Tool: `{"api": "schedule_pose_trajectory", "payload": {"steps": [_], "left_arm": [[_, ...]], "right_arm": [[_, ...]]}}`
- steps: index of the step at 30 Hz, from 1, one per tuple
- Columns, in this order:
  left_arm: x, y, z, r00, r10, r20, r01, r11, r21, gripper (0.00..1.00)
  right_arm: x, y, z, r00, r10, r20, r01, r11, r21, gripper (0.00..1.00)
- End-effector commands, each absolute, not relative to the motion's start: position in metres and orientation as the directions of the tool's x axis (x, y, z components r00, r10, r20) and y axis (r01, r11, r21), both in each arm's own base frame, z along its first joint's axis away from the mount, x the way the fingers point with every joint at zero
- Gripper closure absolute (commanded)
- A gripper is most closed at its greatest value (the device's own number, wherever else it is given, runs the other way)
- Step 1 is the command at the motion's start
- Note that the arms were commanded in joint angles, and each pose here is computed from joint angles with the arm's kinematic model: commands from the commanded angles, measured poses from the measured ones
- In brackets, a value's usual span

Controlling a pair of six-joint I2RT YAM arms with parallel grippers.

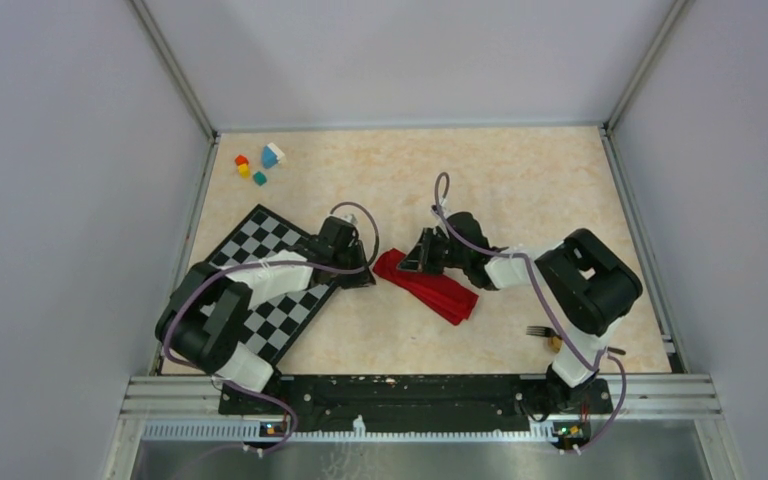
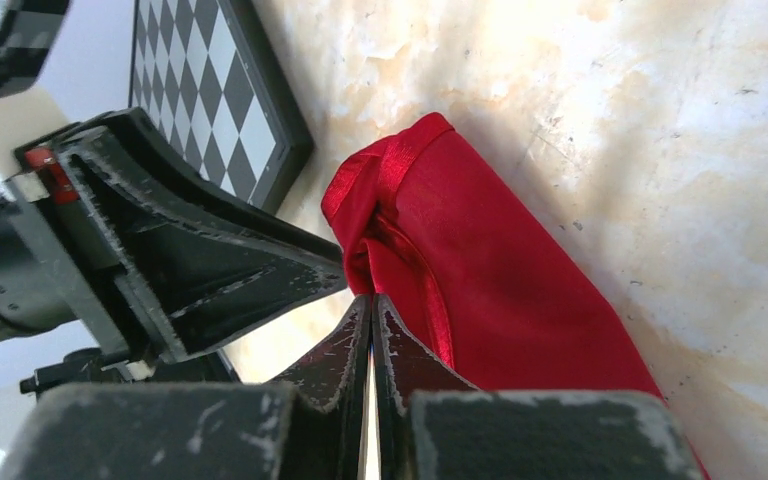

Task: Fold the napkin into a case and place the utensils inside
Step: Grasp the top corner of the smaller rectangle folded napkin from the folded napkin.

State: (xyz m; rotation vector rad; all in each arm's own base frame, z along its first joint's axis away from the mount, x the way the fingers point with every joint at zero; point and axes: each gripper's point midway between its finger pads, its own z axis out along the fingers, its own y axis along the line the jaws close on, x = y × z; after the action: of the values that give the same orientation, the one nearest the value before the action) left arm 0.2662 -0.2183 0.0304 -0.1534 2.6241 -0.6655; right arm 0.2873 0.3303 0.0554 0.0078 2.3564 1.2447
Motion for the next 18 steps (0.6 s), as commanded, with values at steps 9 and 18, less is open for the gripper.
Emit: {"api": "schedule_pose_trajectory", "payload": {"steps": [9,18], "left_arm": [[0.279,-0.236,0.027,-0.909,-0.181,-0.375,0.034,0.865,-0.501,0.72],[0.283,-0.261,0.025,-0.917,-0.145,-0.371,0.067,0.862,-0.503,0.73]], "right_arm": [[0.292,0.365,0.050,-0.901,0.173,-0.398,-0.257,0.526,0.811,1.00],[0.288,0.383,0.045,-0.911,0.158,-0.381,-0.253,0.515,0.819,1.00]]}}
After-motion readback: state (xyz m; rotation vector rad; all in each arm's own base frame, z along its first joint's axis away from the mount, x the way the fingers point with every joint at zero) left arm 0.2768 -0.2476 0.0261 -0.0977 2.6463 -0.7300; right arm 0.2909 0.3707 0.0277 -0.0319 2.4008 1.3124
